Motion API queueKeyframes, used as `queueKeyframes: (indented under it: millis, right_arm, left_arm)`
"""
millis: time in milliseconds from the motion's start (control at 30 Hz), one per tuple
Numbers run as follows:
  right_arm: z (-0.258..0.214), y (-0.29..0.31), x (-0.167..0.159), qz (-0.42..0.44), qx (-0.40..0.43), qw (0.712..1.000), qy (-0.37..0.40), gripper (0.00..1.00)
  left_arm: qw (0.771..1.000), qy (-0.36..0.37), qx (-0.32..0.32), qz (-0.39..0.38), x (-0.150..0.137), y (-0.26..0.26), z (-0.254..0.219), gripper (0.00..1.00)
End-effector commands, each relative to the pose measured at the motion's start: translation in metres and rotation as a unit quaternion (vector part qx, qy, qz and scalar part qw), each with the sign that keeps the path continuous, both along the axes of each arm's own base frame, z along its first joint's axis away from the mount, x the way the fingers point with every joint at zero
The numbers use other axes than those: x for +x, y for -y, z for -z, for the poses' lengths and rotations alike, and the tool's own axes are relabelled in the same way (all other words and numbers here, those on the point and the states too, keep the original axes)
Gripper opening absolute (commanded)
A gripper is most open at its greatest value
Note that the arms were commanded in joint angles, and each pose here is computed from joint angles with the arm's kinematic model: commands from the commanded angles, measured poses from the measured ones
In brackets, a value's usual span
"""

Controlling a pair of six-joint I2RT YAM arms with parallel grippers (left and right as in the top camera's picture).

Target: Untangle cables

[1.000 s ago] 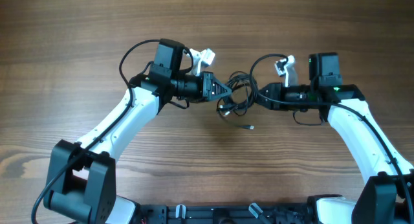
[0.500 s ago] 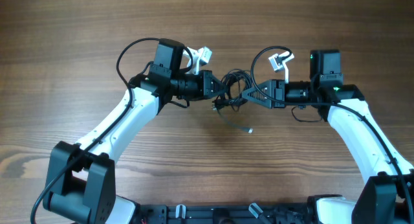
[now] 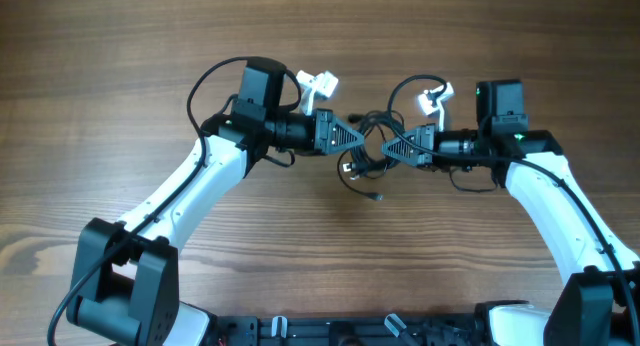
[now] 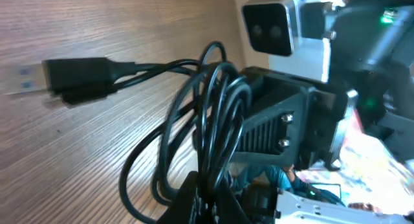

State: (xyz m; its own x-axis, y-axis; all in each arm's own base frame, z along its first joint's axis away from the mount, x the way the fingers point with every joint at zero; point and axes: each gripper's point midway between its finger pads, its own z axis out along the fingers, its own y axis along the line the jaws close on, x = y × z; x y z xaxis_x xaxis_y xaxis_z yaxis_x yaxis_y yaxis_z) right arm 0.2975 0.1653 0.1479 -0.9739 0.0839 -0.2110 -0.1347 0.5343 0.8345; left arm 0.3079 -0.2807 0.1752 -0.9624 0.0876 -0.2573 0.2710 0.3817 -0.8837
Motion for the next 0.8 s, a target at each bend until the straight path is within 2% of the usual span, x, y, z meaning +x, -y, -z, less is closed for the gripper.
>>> queueKeyframes:
  millis: [0, 100, 167, 233, 333, 433, 567, 700, 767]
  right_arm:
    - [0.033, 0.028, 0.007, 0.053, -0.111, 0.992, -0.027, 0.21]
    - [0.055, 0.054, 0.004, 0.115, -0.189, 0.972, -0.078, 0.31]
    - [0.062, 0.066, 0.003, 0.145, -0.219, 0.96, -0.099, 0.32]
    - [0.063, 0.068, 0.004, 0.154, -0.223, 0.957, -0.102, 0.36]
    - [0.062, 0.067, 0.009, 0.152, -0.222, 0.959, -0.089, 0.48]
    - [0.059, 0.066, 0.015, 0.152, -0.218, 0.961, -0.073, 0.48]
    - [0.034, 0.036, 0.025, 0.122, -0.117, 0.984, -0.05, 0.5]
    - [-0.016, -0.002, 0.028, 0.053, 0.033, 0.998, -0.008, 0.53]
    - [-0.028, -0.008, 0.027, 0.039, 0.066, 0.997, -0.005, 0.56]
  left_arm:
    - [0.998, 0.006, 0.041, -0.04, 0.01, -0.011, 0.005, 0.04]
    - [0.997, -0.011, 0.056, -0.045, 0.006, -0.014, 0.012, 0.04]
    - [0.997, -0.021, 0.061, -0.045, 0.003, -0.015, 0.015, 0.04]
    - [0.996, -0.033, 0.066, -0.044, 0.0, -0.017, 0.018, 0.04]
    - [0.997, -0.051, 0.054, -0.029, -0.009, -0.015, 0.015, 0.04]
    - [0.998, -0.061, 0.004, 0.009, -0.019, -0.01, -0.002, 0.04]
    - [0.995, -0.058, -0.07, 0.042, -0.019, -0.016, -0.028, 0.04]
    - [0.994, -0.057, -0.084, 0.044, -0.017, -0.021, -0.034, 0.04]
    - [0.992, -0.054, -0.096, 0.055, -0.02, -0.02, -0.038, 0.04]
